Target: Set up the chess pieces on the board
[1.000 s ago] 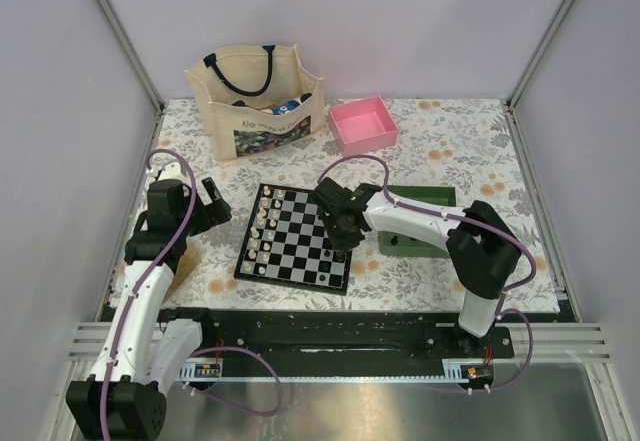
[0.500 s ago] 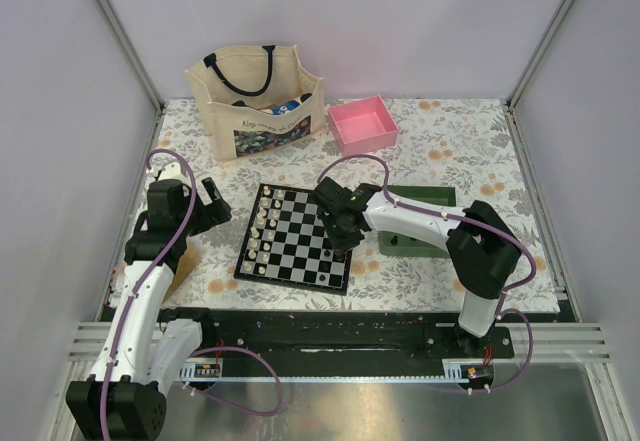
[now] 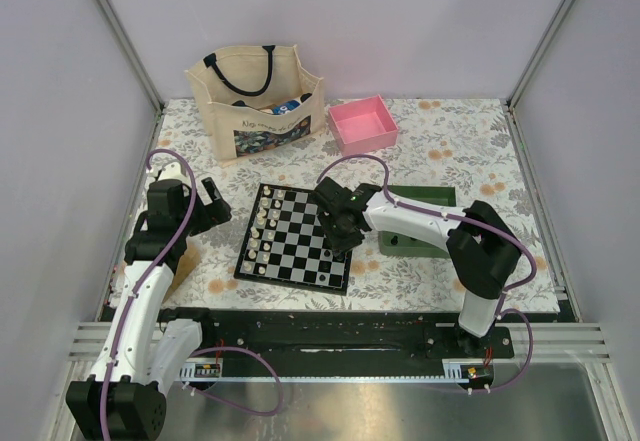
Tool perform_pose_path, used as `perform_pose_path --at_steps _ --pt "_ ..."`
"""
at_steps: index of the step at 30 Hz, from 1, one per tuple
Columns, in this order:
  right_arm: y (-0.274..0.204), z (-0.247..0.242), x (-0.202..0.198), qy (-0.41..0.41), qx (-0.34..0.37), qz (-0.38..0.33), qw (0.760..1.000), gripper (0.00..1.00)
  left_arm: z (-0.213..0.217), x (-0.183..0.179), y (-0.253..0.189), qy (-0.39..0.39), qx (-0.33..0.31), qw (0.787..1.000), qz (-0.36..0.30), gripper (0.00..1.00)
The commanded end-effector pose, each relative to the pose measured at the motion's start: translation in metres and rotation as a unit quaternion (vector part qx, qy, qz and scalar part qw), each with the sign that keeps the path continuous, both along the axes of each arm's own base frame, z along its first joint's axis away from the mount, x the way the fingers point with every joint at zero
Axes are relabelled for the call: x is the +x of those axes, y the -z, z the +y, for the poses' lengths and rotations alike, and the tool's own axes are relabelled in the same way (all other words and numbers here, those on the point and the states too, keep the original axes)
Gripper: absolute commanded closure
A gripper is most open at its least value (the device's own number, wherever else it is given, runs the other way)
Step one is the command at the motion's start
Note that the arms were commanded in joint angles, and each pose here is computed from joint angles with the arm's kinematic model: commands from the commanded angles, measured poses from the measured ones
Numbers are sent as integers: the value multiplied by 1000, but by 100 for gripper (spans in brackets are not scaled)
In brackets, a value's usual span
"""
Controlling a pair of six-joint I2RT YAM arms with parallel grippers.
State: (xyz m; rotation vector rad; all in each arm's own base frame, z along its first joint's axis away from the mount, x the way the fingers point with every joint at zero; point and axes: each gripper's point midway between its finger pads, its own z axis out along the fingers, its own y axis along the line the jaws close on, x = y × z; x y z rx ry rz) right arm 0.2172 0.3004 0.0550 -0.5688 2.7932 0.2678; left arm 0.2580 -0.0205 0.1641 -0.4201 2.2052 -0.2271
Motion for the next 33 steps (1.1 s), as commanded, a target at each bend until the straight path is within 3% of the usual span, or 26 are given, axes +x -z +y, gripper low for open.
perform_pose_path --at_steps 1,6,13,23,28,33 --pt "-32 11 5 -15 35 -32 999 61 -7 8 -22 14 -13 999 -43 1" --pt "-46 11 2 -22 55 -40 997 53 -11 6 -46 20 -23 997 -71 1" --pt "-71 9 1 -26 78 -62 995 44 -19 -2 -124 21 -57 987 -149 1" --pt "-98 -4 3 -3 89 -97 991 42 -27 -17 -215 -14 -143 972 -185 1" --pt "-115 -20 4 18 74 -115 990 41 -28 -36 -255 -50 -204 956 -204 1" --pt "-128 -25 1 46 93 -123 987 38 -34 -56 -283 -38 -233 943 -235 1"
